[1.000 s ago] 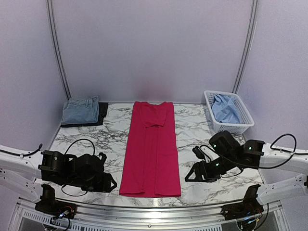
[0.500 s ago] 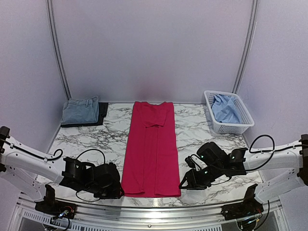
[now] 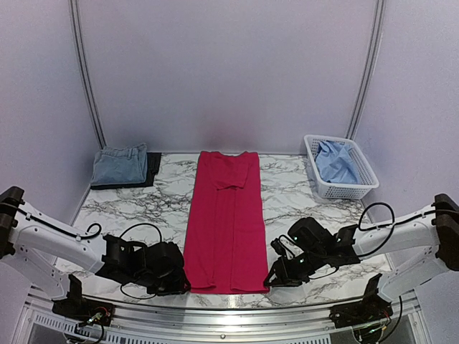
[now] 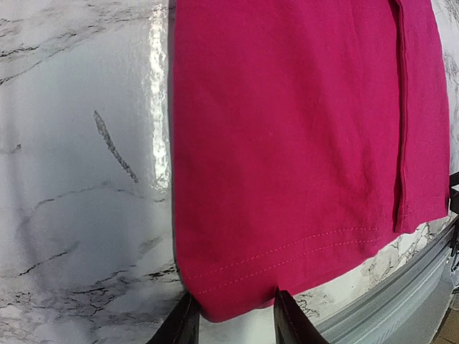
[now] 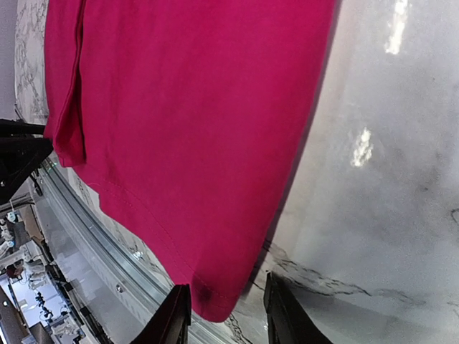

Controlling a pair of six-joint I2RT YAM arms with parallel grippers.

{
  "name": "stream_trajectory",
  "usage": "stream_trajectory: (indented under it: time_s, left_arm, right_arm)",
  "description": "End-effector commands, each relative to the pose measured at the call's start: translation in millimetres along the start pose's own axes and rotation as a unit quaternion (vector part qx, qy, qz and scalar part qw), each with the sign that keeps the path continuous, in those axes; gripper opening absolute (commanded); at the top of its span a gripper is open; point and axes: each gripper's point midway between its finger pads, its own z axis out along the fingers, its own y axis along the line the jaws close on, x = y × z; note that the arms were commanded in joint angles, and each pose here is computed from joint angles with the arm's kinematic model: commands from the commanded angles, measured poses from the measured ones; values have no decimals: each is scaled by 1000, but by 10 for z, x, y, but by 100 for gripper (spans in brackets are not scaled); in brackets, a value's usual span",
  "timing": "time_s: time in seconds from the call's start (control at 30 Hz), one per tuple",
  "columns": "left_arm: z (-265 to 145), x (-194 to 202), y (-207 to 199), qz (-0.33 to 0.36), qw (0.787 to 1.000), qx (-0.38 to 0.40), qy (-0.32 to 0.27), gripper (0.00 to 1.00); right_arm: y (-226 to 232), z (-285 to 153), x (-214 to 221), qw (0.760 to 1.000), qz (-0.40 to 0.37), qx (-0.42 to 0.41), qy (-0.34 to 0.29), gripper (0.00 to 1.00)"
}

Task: Fold and stack the mixed laundry pile
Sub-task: Pick up the rectangle-folded T-shirt from the center of the board.

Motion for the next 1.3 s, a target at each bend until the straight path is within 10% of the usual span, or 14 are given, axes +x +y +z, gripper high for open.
stream_trajectory:
  time_s: [0.0,0.77,1.07,1.27]
  left_arm:
    - [77,52,256,-9,999,-47,14,36]
    - [78,-45,185,53,993,-107,21,36]
    - [50,78,82,65,993,-84,42,0]
    - [-92,172,31,62,995,-61,47,0]
  right_arm:
    - [40,66,1,1000,-7,-5,7,35]
    - [-23,131,55,1000,0,3,21,26]
    - [86,103,69,999,-23,-8,29,0]
    - [198,14,197,998,-36,-20,36,0]
